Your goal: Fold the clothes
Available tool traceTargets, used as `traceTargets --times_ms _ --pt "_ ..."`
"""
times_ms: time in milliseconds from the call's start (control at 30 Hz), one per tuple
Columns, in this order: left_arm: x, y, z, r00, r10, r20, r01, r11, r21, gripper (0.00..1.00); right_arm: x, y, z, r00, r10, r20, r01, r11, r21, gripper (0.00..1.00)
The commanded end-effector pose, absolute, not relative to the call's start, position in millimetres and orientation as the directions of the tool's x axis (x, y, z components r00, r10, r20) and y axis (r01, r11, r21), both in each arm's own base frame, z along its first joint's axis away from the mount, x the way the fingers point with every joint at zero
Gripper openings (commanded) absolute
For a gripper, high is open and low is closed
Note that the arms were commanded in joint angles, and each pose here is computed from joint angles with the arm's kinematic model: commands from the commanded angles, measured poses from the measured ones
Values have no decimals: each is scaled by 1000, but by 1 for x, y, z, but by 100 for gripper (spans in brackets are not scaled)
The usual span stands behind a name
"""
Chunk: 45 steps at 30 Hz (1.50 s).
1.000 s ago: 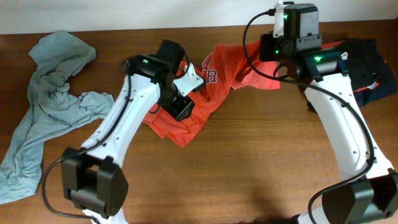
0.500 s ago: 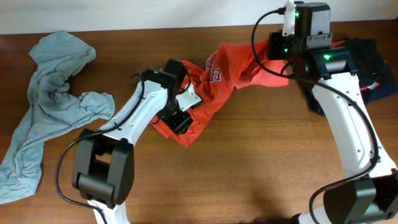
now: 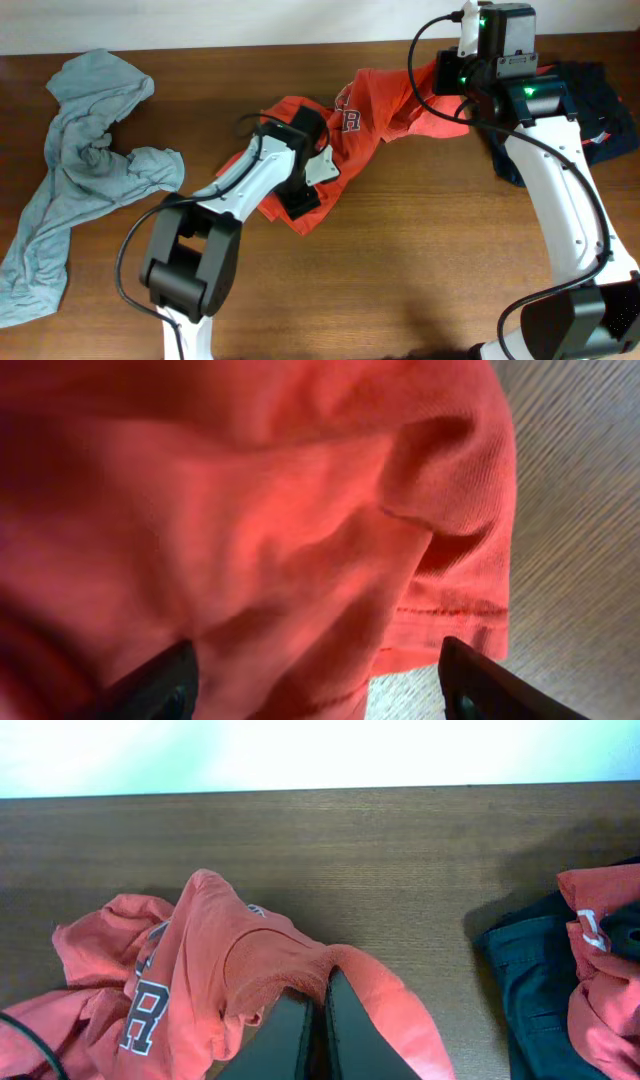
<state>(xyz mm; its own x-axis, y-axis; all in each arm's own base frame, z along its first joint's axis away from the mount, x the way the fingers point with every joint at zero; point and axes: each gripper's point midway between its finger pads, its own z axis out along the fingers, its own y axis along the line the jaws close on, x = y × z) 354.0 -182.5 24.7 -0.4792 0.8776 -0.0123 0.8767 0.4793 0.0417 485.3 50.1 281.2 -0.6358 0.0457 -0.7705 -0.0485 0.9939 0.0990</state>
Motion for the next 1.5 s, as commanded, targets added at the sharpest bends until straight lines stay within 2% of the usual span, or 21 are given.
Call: traceTargets --times_ms 0,167,400,533,667,833,867,1067,1200,1300,1467 --pt "343 -188 11 -419 907 29 908 419 20 77 490 47 291 -615 62 -786 -40 993 110 4" --pt "316 -205 11 -358 933 33 930 359 -78 77 490 45 291 -614 62 -787 -34 994 105 4" --pt "302 -221 10 -308 951 38 946 310 -89 72 490 45 291 -614 64 -787 -31 994 105 4" --pt "307 -224 5 -312 950 27 947 313 -76 72 489 45 290 -618 82 -782 -19 993 120 4" --pt "308 -216 -8 -313 947 77 946 317 -62 72 489 45 290 -620 82 -781 -19 993 119 4" --pt "314 -205 -25 -359 923 138 931 365 -20 64 488 45 289 -624 81 -777 -18 993 119 4" --pt "314 -205 -26 -359 923 139 931 365 -20 62 488 45 289 -624 81 -777 -18 993 119 4" --pt "318 -207 -30 -367 921 129 928 372 -11 27 487 44 287 -630 81 -772 -17 993 118 4" --pt "328 -206 -30 -465 877 117 885 464 39 15 487 44 287 -632 80 -771 -17 993 117 4" --pt "329 -203 -30 -498 859 116 867 497 42 1 486 44 286 -634 80 -770 -17 993 117 4" --pt "347 -201 -16 -595 799 85 803 587 99 0 486 44 287 -632 80 -771 -18 993 117 4"
